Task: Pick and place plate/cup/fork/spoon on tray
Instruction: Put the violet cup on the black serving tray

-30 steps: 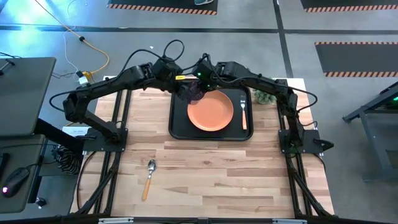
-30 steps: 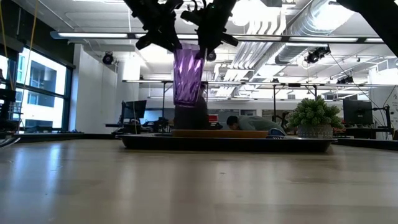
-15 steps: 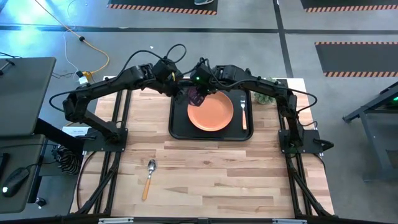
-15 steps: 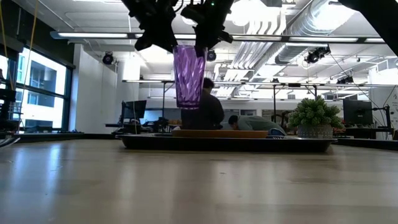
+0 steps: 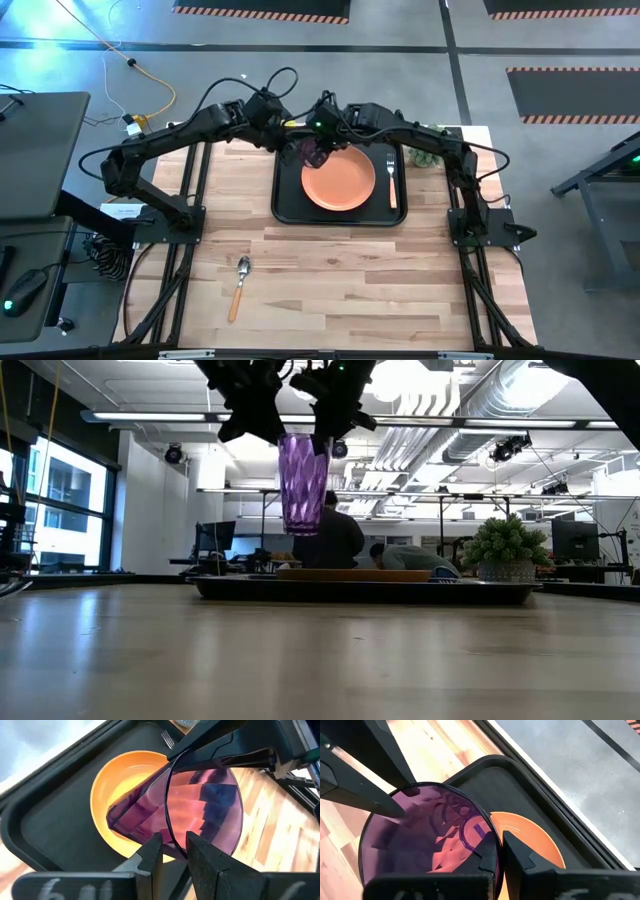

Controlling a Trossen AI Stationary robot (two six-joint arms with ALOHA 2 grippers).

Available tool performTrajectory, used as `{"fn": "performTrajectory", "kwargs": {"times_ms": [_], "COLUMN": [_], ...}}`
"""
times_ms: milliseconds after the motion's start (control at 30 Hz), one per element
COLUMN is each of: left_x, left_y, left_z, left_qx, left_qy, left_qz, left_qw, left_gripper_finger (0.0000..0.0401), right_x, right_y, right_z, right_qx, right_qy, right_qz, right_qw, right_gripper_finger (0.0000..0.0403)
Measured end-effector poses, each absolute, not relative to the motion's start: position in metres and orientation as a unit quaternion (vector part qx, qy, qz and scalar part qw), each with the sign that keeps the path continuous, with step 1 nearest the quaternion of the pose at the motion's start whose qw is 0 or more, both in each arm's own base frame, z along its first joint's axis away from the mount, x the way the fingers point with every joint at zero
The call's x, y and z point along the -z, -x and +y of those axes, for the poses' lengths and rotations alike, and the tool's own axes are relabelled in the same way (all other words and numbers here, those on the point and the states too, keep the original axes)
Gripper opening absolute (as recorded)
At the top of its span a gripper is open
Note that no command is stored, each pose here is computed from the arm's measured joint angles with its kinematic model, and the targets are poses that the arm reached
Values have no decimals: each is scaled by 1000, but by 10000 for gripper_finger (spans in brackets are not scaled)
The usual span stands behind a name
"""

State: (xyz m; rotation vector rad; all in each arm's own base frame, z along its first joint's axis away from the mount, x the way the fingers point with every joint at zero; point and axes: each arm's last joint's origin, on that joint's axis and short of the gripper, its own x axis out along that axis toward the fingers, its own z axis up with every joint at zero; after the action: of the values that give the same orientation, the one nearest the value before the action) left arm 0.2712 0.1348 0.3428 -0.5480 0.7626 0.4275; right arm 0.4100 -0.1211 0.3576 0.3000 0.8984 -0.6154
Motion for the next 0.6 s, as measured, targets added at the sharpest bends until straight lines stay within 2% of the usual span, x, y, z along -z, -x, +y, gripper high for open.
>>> {"fn": "performTrajectory", "kwargs": {"times_ms": [600], "left_x": [-342], "left_y": [-263], "left_z": [153], "left_qx": [-221], "left_qy": [227], "left_qz": [366], "left_qw": [875], "left_gripper_finger": [70], "right_x": [-353], "right_y": [-411], "right_z": [-154], "right_qx": [303], "right_qy": [-186], "right_qz": [394], "right_qw": [848], "right_gripper_finger": [0]}}
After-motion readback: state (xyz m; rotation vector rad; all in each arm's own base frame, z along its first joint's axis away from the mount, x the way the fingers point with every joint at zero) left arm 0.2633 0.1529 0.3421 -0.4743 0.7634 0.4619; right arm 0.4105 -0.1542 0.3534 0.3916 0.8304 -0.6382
